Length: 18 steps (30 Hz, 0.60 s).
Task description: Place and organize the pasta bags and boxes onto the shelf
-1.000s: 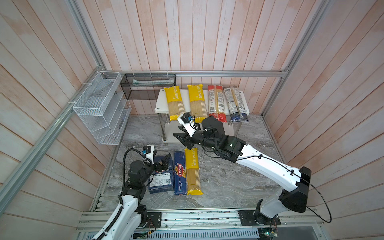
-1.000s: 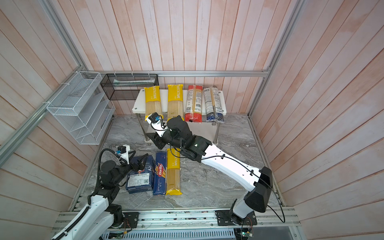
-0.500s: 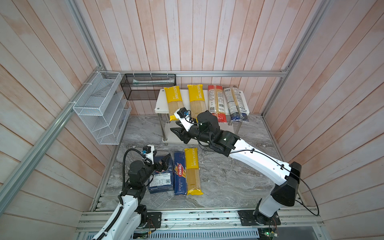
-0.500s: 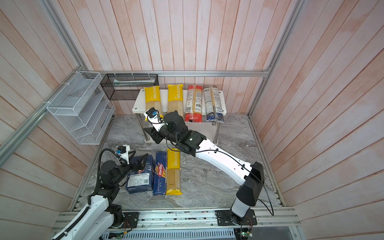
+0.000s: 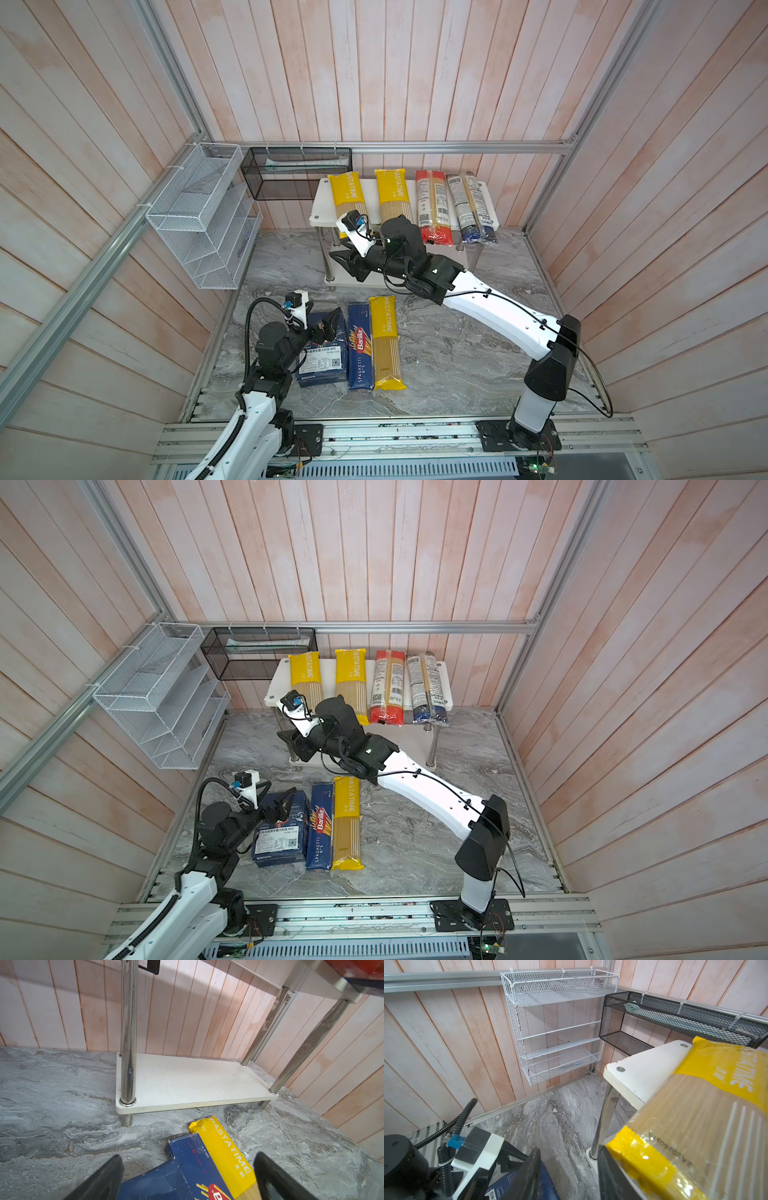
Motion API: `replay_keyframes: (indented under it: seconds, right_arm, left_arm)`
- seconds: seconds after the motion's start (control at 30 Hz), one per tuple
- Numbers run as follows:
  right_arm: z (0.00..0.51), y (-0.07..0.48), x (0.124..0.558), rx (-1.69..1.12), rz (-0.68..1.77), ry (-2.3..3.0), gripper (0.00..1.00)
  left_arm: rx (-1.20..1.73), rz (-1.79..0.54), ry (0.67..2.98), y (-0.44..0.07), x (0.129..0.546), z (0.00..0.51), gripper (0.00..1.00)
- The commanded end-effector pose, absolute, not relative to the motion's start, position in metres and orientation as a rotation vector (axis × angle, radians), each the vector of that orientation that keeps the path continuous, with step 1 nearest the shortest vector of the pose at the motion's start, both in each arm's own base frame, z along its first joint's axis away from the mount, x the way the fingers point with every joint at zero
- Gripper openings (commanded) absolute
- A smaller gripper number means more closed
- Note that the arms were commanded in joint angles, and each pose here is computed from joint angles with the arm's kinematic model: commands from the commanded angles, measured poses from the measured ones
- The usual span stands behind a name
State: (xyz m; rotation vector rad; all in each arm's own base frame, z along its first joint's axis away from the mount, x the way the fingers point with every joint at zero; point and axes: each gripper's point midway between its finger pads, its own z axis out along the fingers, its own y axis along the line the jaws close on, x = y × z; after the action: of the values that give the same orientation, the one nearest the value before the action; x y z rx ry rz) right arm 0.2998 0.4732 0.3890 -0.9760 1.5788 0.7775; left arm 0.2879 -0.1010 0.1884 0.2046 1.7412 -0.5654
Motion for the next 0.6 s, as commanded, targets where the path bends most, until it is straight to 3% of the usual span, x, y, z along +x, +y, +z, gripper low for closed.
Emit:
replay_keyframes:
  seconds: [0.0, 0.57]
  right_arm:
    - [0.395, 0.477, 0.303, -0.989, 0.775, 1.563, 0.44]
    - [0.373, 0.505, 0.323, -1.005, 0.766, 1.579, 0.44]
  left_arm:
    - [0.191, -0.556, 1.746, -0.098, 0.288, 0.185, 1.0]
    - [0.185, -0.552, 1.747, -0.097, 0.288, 0.184, 1.0]
